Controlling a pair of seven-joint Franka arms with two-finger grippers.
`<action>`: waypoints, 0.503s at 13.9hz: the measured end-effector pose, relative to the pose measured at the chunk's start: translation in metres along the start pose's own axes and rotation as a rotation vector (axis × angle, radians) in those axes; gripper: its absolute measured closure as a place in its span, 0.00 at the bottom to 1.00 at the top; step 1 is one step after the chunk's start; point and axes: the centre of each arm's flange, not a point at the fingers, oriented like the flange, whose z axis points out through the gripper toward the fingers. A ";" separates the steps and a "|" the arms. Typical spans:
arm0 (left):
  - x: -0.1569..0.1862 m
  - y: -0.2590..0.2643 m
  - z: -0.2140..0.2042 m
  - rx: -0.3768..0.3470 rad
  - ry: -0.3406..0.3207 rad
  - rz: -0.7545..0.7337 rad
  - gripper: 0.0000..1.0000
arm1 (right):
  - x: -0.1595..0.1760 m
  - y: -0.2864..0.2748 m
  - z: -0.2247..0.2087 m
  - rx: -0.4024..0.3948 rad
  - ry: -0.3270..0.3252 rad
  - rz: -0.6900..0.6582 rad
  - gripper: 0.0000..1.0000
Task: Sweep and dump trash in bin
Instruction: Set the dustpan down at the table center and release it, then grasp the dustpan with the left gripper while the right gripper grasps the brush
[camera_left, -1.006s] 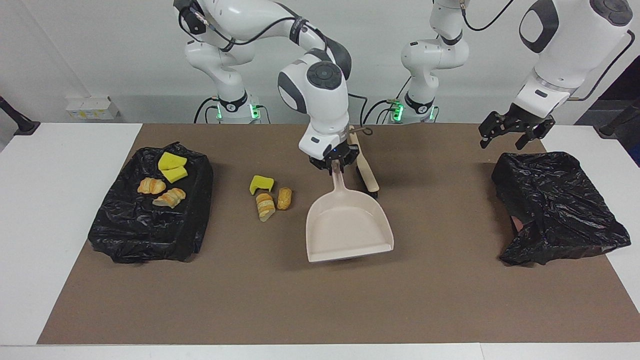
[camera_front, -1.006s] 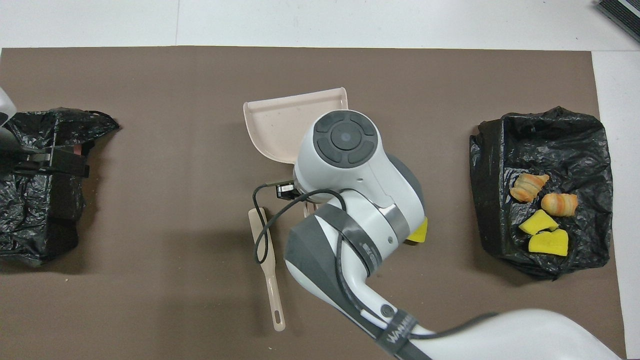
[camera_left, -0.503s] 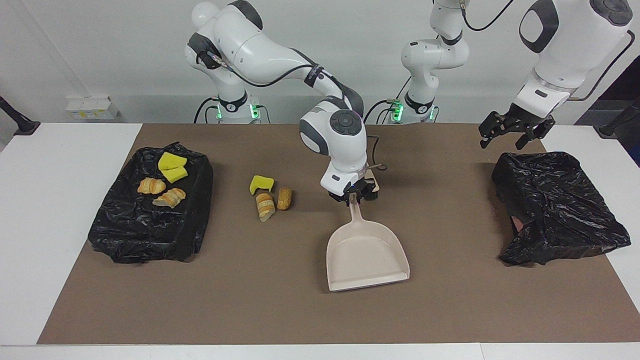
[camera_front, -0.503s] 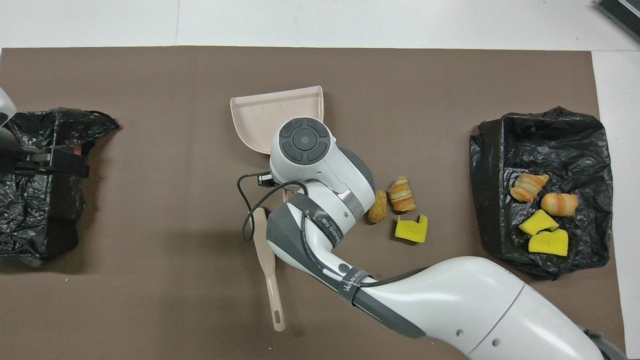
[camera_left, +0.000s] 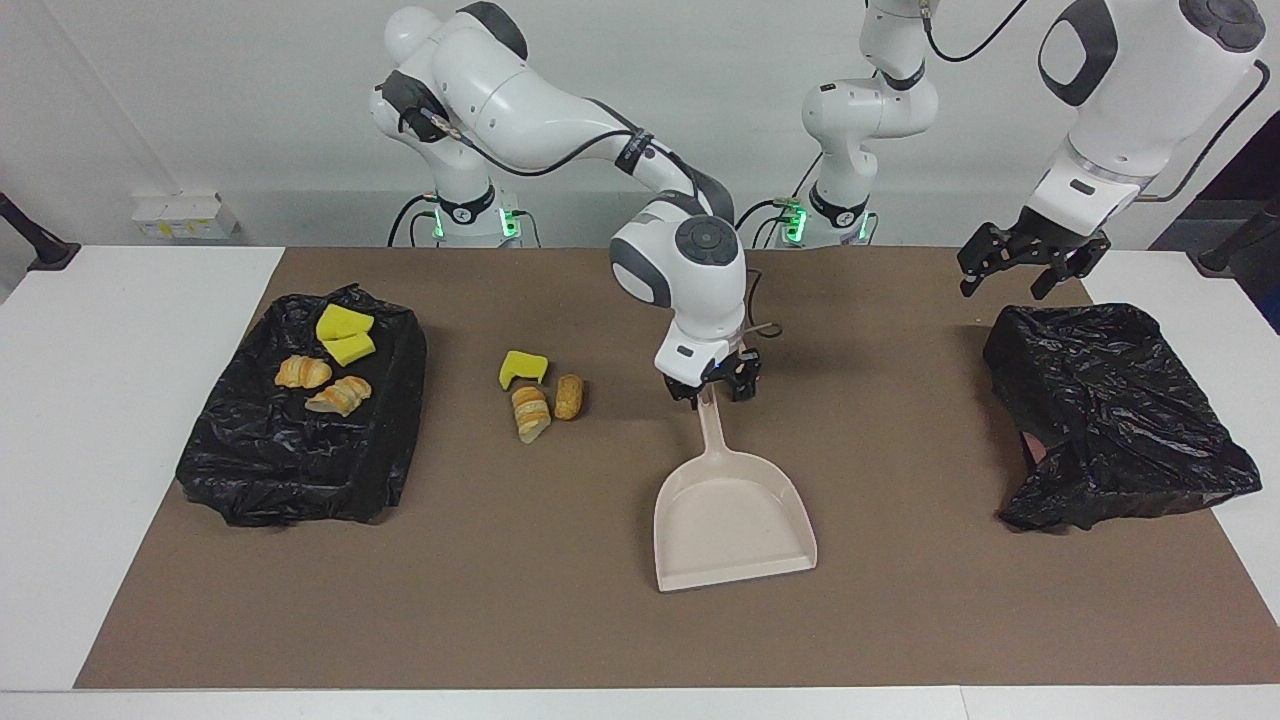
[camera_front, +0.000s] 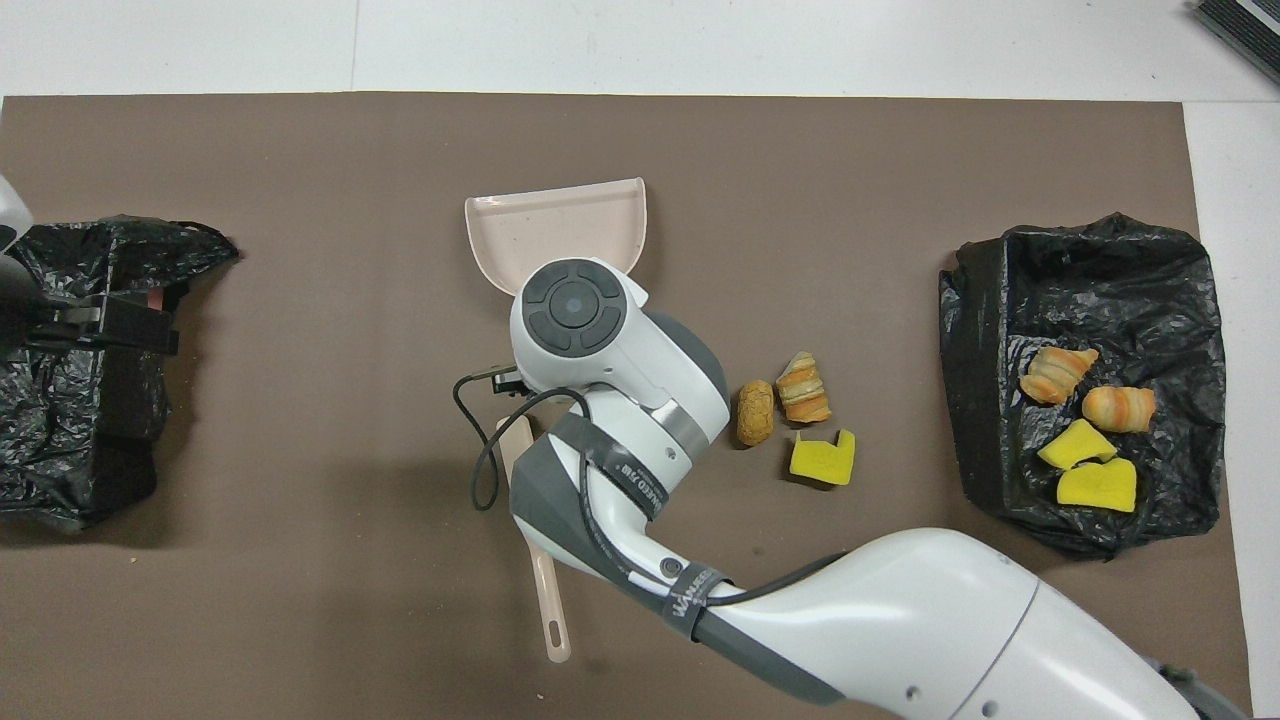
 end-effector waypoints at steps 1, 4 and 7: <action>0.000 0.000 0.000 0.000 0.000 0.000 0.00 | -0.017 -0.013 -0.011 -0.010 -0.010 -0.015 0.07; 0.000 0.002 0.000 0.000 0.001 0.003 0.00 | -0.089 -0.050 -0.017 -0.068 -0.038 -0.080 0.00; 0.003 0.025 0.002 -0.003 0.014 0.026 0.00 | -0.148 -0.067 0.006 -0.103 -0.057 -0.155 0.00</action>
